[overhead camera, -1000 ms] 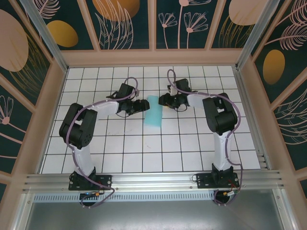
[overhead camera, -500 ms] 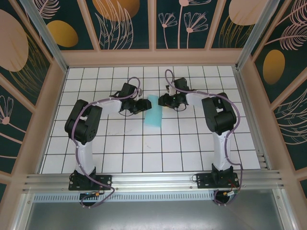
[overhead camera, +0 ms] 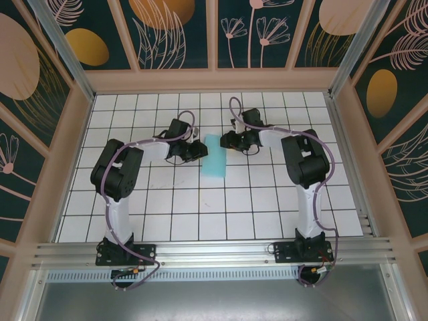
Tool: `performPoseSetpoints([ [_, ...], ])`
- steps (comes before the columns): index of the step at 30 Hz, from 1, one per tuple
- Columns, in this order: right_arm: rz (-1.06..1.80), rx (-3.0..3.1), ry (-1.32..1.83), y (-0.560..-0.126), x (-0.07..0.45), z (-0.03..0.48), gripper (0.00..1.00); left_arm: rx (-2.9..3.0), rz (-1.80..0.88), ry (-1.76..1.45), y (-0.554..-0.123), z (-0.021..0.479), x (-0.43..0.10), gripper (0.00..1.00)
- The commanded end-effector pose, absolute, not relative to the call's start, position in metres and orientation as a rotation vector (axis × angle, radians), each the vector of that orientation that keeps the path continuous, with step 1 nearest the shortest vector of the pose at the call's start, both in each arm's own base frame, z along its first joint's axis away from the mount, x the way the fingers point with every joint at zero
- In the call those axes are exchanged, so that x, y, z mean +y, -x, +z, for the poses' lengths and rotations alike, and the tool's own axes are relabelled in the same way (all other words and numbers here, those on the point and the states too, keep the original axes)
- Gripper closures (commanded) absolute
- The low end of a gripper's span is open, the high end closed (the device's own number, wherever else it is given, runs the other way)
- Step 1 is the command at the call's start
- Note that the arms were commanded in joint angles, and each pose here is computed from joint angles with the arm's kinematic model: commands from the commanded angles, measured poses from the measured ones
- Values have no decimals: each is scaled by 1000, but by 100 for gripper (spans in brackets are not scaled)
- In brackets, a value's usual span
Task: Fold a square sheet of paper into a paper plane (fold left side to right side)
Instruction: Third fold the triangle at the center of the table.
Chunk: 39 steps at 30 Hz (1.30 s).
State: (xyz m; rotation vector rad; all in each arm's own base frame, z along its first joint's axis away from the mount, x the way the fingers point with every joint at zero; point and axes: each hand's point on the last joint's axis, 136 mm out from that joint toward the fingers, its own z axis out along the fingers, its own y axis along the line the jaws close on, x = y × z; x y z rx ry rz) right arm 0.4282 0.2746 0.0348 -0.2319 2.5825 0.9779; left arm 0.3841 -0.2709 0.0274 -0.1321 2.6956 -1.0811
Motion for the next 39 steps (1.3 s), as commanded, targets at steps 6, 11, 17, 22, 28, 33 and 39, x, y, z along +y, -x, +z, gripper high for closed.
performPoseSetpoints([
  [6, 748, 2233, 419, -416, 248, 126, 42, 2608, -1130, 242, -383, 50, -268, 98],
  [11, 615, 2141, 569, -354, 249, 129, 37, 2598, -1169, 273, -376, 52, -269, 99],
  [17, 458, 2016, 732, -284, 275, 115, 25, 2624, -1168, 255, -368, 48, -269, 99],
  [22, 352, 1975, 883, -266, 302, 102, 24, 2631, -1160, 253, -366, 46, -269, 99],
  [28, 262, 1939, 1031, -264, 328, 82, 24, 2631, -1164, 243, -365, 48, -271, 99],
  [33, 216, 1903, 1127, -270, 347, 72, 24, 2639, -1167, 230, -365, 47, -273, 100],
  [39, 156, 1881, 1190, -279, 358, 57, 25, 2639, -1173, 223, -364, 48, -275, 100],
])
